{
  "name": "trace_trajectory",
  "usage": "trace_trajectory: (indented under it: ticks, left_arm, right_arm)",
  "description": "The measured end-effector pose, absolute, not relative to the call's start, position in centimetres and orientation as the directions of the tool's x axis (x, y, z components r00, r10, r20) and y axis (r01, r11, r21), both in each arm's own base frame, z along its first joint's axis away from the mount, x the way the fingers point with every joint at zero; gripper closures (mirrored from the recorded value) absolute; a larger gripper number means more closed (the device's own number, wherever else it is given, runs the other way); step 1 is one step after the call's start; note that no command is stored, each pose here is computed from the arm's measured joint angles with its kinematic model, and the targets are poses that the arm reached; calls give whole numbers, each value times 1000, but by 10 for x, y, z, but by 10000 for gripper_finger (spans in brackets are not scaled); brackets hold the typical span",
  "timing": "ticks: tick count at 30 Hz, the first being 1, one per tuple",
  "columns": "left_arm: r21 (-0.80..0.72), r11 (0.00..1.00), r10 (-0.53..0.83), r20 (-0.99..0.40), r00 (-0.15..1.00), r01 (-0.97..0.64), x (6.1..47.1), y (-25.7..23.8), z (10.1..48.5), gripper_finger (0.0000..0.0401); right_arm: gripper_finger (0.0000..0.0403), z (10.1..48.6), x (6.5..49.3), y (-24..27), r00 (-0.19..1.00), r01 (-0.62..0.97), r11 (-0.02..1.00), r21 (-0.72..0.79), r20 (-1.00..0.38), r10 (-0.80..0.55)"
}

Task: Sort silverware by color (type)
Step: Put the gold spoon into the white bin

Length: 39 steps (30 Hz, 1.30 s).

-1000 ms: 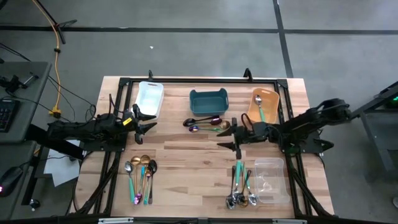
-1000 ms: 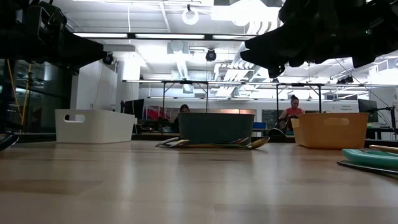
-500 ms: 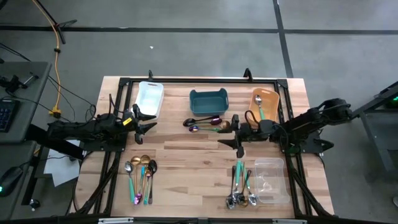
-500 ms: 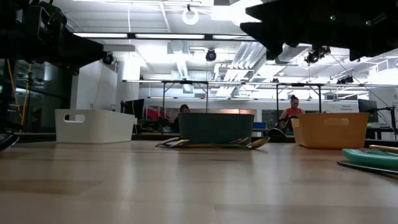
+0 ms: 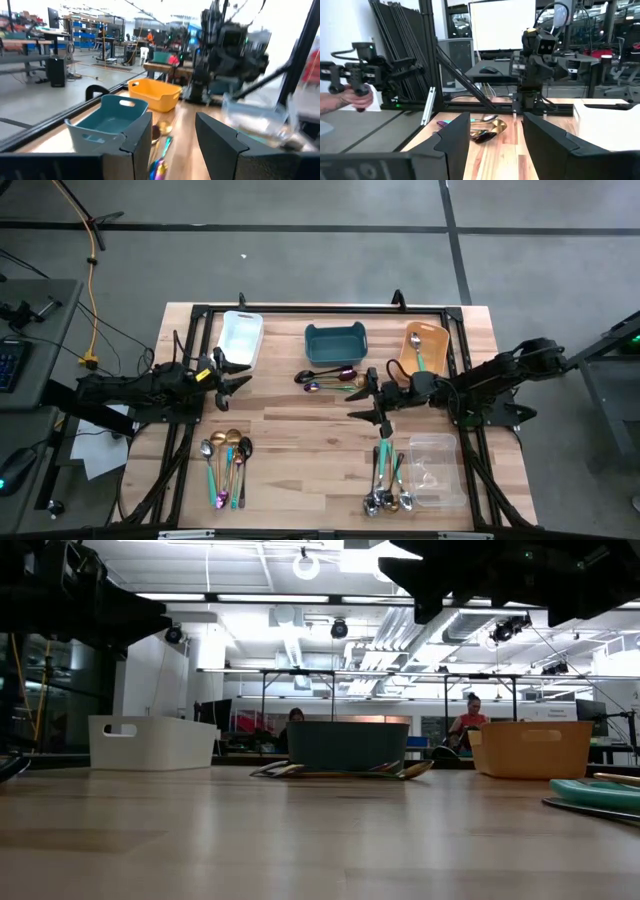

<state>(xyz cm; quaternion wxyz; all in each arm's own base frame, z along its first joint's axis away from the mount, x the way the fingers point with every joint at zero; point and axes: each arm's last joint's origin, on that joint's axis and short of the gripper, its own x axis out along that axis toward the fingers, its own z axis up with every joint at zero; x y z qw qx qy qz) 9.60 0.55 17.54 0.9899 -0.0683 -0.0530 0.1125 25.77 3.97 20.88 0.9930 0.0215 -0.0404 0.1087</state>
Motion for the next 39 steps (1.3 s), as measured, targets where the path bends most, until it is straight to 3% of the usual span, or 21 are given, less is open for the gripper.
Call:
trace_trajectory:
  ticks: [8, 13, 17, 20, 23, 28, 32, 36, 39]
  left_arm:
    - [-235, 945, 273, 192, 943, -226, 94, 7, 186, 256]
    - [-284, 932, 282, 176, 943, -226, 94, 7, 184, 256]
    - [-389, 900, 301, 233, 925, -195, 93, 8, 190, 256]
    - [-397, 911, 241, 290, 926, -113, 95, 6, 196, 256]
    - [-379, 923, 172, 254, 952, -65, 100, 2, 203, 256]
    - [-327, 943, 92, 64, 994, -67, 121, -7, 219, 256]
    - [-275, 960, -4, -181, 984, -47, 146, -24, 239, 256]
    - [-264, 962, -79, -511, 856, -69, 169, -49, 253, 256]
    - [-279, 952, -122, -727, 676, -128, 179, -73, 255, 256]
  right_arm:
    - [226, 208, 260, 40, 975, -217, 975, 40, 53, 215]
    - [226, 206, 260, 40, 976, -216, 975, 47, 36, 215]
    - [226, 204, 260, 40, 977, -215, 974, 66, 12, 215]
    - [226, 204, 260, 40, 977, -215, 975, 60, 12, 214]
    - [226, 204, 260, 40, 978, -208, 976, 58, 12, 208]
    - [226, 203, 260, 39, 983, -186, 982, 24, 9, 186]
    - [226, 203, 260, 39, 984, -177, 984, 21, 4, 177]
    - [226, 203, 260, 39, 984, -177, 984, 18, 0, 177]
    - [226, 203, 260, 39, 984, -177, 984, 18, 1, 177]
